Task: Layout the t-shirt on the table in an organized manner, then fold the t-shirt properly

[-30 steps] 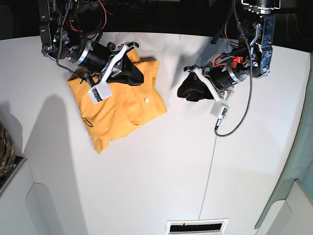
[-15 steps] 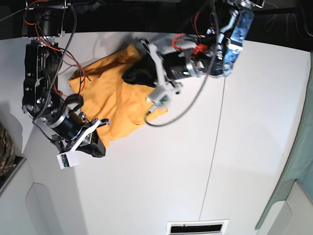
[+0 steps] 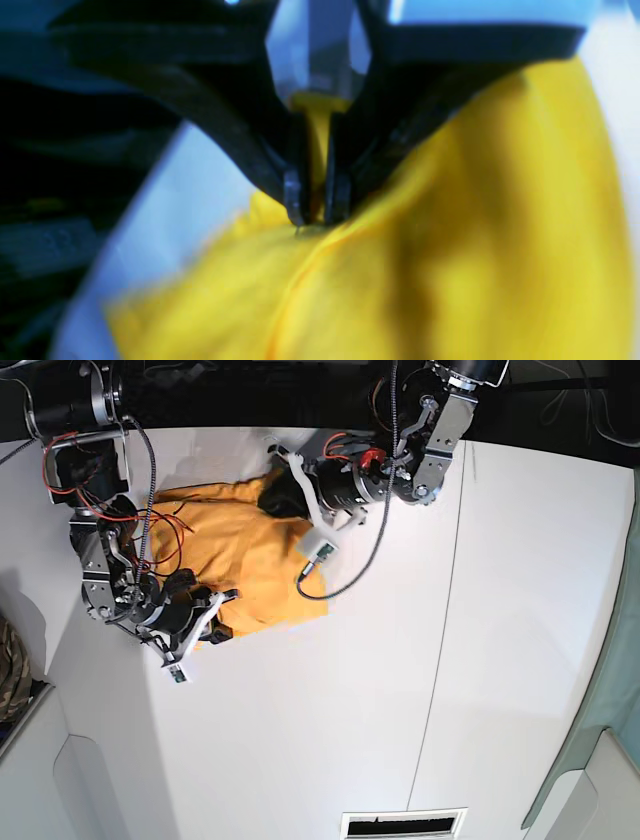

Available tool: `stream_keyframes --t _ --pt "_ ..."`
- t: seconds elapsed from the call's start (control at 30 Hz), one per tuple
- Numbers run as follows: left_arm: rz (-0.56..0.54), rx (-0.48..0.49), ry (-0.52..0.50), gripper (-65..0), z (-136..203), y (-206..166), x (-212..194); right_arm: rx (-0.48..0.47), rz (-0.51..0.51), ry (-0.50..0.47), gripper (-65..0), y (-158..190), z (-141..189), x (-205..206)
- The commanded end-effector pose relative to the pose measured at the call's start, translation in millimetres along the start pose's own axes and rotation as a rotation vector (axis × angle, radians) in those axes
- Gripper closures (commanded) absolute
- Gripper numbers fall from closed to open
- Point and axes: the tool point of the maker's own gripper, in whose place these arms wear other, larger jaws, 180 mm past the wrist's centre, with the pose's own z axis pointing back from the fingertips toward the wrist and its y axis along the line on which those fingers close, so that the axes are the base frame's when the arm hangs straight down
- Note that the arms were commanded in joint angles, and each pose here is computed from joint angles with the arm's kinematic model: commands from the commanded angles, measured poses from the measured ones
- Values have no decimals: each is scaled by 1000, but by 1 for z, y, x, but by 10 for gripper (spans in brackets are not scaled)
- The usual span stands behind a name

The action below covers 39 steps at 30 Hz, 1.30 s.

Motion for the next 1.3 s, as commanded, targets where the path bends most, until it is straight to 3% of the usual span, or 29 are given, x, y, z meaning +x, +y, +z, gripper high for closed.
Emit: stream_keyframes --t 0.0,0.1,0.2,0.4,0.6,0.7,0.9,1.13,1.27 --pt "-13 70 -2 -80 5 21 8 4 5 -30 0 -3 9 5" --pt "-37 131 -15 -80 20 53 21 41 -13 11 0 15 22 -26" --pt "-83 170 -26 -80 31 74 37 89 -26 -12 0 44 36 -42" --pt "-143 200 -84 -80 35 88 82 143 -28 -35 0 83 57 -62" --pt "-155 230 -49 -81 45 102 79 164 -81 -74 0 104 55 -58" --pt "-135 197 -26 -83 44 98 73 133 -117 -103 0 92 57 -52" --pt "-144 187 -53 -100 57 90 78 -12 -226 -128 0 29 82 -55" --pt "-193 239 -52 -100 111 87 53 -80 -419 -148 0 -22 130 -63" --pt "-190 251 2 -100 138 69 15 -120 -437 -132 0 -38 169 -89"
